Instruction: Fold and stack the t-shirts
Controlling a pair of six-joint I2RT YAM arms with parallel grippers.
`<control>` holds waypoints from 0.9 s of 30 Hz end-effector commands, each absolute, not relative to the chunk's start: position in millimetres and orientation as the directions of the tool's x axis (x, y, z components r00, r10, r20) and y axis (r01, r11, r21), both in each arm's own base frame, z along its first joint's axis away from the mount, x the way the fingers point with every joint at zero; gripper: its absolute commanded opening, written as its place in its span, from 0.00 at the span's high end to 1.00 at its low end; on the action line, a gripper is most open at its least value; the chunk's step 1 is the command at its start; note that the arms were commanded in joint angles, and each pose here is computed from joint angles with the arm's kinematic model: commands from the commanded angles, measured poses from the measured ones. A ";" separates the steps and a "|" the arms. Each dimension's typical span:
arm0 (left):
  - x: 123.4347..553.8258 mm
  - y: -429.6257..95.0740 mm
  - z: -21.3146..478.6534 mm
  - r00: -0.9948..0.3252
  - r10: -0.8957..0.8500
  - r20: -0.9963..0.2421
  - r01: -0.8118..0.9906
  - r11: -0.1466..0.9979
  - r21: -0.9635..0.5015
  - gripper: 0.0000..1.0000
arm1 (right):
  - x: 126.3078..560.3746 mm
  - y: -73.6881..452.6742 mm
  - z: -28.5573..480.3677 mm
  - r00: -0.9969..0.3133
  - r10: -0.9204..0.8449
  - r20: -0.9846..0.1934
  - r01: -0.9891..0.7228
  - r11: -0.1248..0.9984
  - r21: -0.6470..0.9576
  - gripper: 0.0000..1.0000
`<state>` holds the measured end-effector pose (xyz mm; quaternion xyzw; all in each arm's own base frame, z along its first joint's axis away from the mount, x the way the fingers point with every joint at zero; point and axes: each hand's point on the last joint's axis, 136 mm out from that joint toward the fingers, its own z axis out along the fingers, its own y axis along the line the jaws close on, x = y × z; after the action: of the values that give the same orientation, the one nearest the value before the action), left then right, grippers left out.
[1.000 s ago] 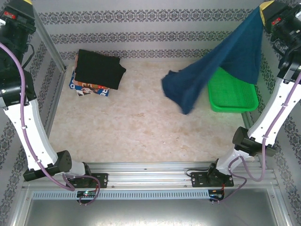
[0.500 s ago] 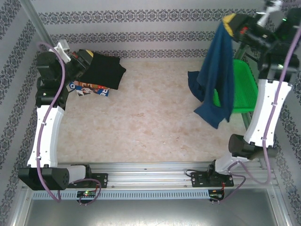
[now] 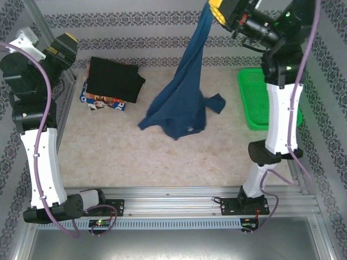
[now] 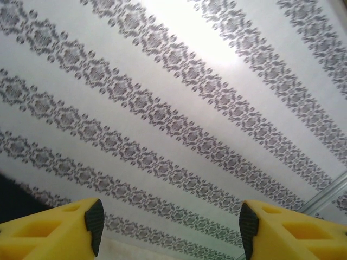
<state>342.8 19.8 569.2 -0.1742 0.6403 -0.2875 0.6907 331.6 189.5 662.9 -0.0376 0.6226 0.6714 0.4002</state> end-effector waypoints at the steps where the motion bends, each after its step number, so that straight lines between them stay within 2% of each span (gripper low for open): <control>1: 341.2 18.2 551.3 -0.025 -0.605 -0.796 0.145 0.785 -0.602 0.31 | 303.3 177.2 619.0 -0.668 0.402 -0.626 -0.586 0.235 0.776 1.00; 5: 338.3 7.9 500.4 -0.128 -0.631 -0.765 0.106 0.758 -0.643 0.31 | 316.8 147.7 492.2 -0.777 0.400 -0.485 -0.400 0.281 0.872 1.00; 9: 332.2 -11.7 438.6 -0.262 -0.661 -0.703 0.059 0.716 -0.696 0.31 | 306.2 121.2 344.6 -0.862 0.404 -0.306 -0.122 0.421 0.899 1.00; 13: 317.8 -51.3 360.6 -0.470 -0.645 -0.602 -0.019 0.690 -0.724 0.32 | 297.4 109.9 261.2 -0.874 0.441 -0.203 0.026 0.461 0.887 1.00; 18: 281.1 -76.3 264.0 -0.676 -0.613 -0.409 -0.219 0.697 -0.683 0.35 | 301.8 98.0 230.5 -0.867 0.463 -0.184 0.084 0.499 0.862 1.00; 23: 261.7 -66.3 195.7 -0.744 -0.595 -0.305 -0.366 0.744 -0.560 0.42 | 308.4 78.7 224.4 -0.852 0.493 -0.174 0.123 0.513 0.850 1.00; 27: 249.3 -60.2 158.0 -0.766 -0.600 -0.231 -0.446 0.754 -0.483 0.55 | 311.6 69.1 226.1 -0.847 0.506 -0.164 0.137 0.505 0.852 1.00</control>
<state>268.2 -68.3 184.8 -0.2688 0.9014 -0.2465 0.2332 308.0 74.5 217.0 0.2083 0.8412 0.4634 0.1851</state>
